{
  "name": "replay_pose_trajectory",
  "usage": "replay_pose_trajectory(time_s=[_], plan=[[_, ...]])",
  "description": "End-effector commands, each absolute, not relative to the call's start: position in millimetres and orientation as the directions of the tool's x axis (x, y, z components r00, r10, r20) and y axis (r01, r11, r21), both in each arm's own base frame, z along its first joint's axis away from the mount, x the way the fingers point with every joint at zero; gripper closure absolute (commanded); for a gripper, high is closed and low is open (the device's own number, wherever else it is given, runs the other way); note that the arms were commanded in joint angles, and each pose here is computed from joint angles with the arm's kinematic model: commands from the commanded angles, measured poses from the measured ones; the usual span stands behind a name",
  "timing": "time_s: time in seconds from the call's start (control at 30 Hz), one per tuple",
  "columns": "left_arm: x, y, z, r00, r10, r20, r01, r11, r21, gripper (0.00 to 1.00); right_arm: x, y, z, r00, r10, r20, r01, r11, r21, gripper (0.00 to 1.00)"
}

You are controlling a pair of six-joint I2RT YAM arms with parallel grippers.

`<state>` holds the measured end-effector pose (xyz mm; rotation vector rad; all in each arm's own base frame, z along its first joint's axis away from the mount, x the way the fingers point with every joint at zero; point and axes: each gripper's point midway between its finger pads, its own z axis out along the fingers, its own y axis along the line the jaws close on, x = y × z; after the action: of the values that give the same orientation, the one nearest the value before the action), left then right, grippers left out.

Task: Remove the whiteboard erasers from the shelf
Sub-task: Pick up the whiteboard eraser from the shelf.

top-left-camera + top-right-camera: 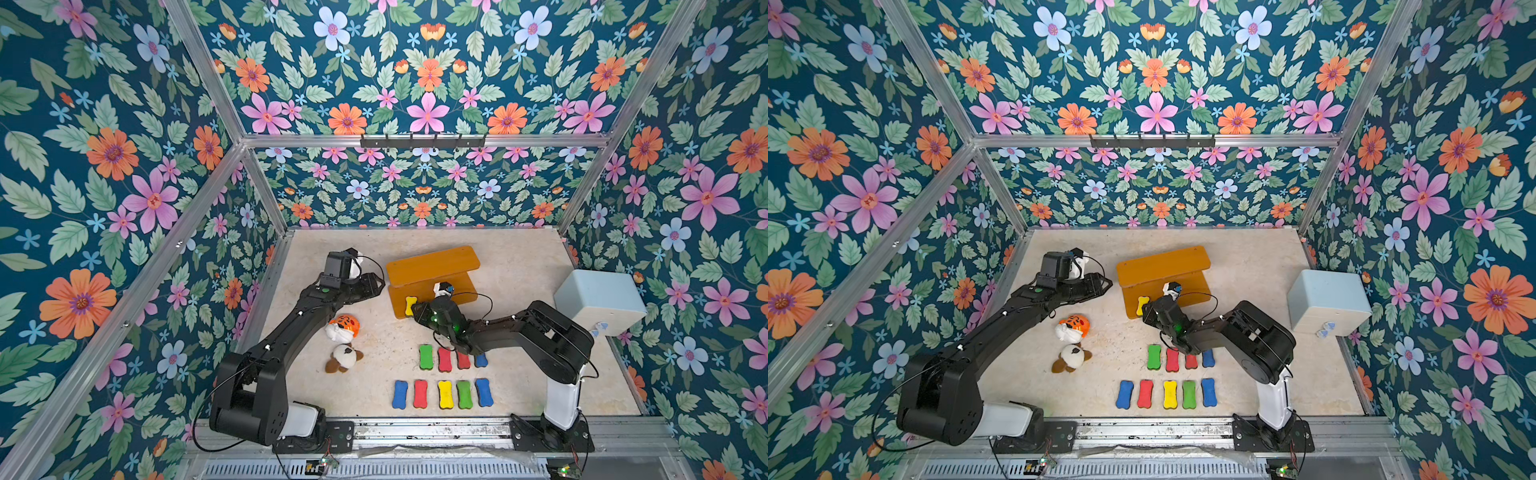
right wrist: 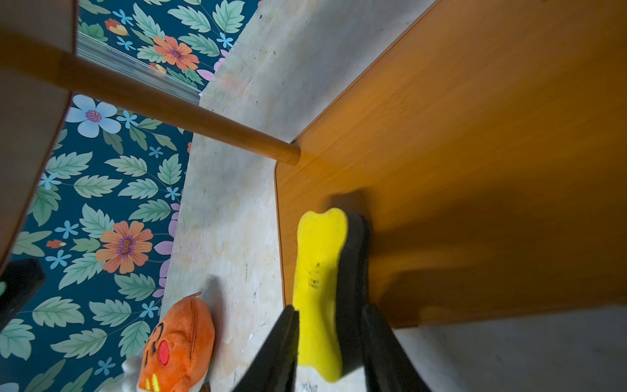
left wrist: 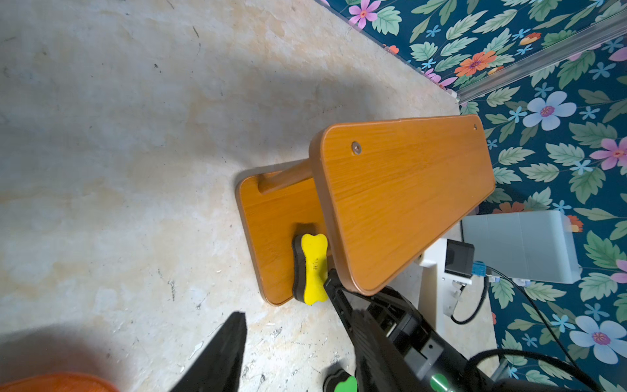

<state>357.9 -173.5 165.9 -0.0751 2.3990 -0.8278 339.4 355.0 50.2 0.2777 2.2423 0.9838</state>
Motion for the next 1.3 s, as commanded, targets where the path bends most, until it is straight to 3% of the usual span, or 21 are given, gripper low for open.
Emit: replay_pose_trajectory(time_s=[0.0,0.4,0.87,1.27], plan=[[359.4,-176.0,168.4,-0.818,-0.229,-0.528,0.154,0.797,-0.583,0.44,345.0,358.0,54.0,-0.749,0.44,-0.495,-0.082,0.679,0.729,0.63],[359.7,-175.4,164.9,-0.823,-0.228,-0.521,0.148,0.799,-0.583,0.44,352.3,356.7,40.3,-0.769,0.431,-0.473,-0.069,0.679,0.731,0.68],[358.2,-165.2,166.7,-0.811,-0.219,-0.543,0.135,0.833,-0.537,0.44,345.8,354.7,48.7,-0.775,0.42,-0.472,-0.085,0.671,0.736,1.0],[348.1,-159.7,170.0,-0.81,-0.235,-0.538,0.113,0.837,-0.535,0.44,312.6,355.0,75.5,-0.731,0.483,-0.481,-0.022,0.689,0.725,1.0]])
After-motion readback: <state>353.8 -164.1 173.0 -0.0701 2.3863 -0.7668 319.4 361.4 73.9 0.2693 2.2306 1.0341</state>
